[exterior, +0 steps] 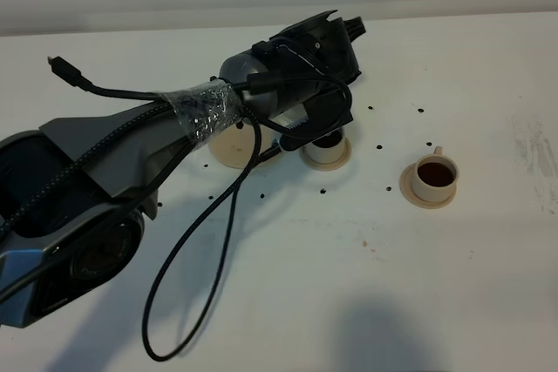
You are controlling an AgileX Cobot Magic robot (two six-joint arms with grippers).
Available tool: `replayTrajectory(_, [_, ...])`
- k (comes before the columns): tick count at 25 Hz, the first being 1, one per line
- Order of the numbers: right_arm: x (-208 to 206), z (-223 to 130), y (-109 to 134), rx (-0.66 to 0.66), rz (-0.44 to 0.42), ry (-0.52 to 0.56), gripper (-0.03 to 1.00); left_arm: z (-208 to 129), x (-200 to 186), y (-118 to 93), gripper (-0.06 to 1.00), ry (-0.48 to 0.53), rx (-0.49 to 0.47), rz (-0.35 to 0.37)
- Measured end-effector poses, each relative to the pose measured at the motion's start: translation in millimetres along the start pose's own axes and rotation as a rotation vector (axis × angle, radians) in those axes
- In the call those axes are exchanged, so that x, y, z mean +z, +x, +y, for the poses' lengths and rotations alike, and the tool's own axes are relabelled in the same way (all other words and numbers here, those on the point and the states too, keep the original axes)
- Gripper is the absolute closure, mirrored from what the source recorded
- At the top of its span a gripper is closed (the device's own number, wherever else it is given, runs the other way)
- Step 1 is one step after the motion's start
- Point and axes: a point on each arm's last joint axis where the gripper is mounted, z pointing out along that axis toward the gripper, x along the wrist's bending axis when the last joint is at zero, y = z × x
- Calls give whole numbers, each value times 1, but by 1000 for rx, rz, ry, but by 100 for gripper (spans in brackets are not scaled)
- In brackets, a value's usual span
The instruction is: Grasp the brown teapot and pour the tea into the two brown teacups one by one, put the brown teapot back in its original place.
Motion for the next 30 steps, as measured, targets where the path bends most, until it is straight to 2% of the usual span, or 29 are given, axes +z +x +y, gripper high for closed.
replayTrajectory(9, [0,0,0,0,0,0,75,-2,-3,-9,86,6,-180,-97])
replayTrajectory(13, [0,0,0,0,0,0,75,-12,-15,-11,86,8,-301,-112])
replayTrajectory(16, [0,0,0,0,0,0,75,-20,-29,-18,86,-10,-401,-171])
replayTrajectory(21, [0,0,0,0,0,0,75,-21,-55,-32,86,-185,-580,-334])
replayTrajectory(24, [0,0,0,0,0,0,75,-22,-63,-33,86,-298,-721,-359])
replayTrajectory(30, [0,0,0,0,0,0,75,-15,-64,-34,86,-460,-1070,-478])
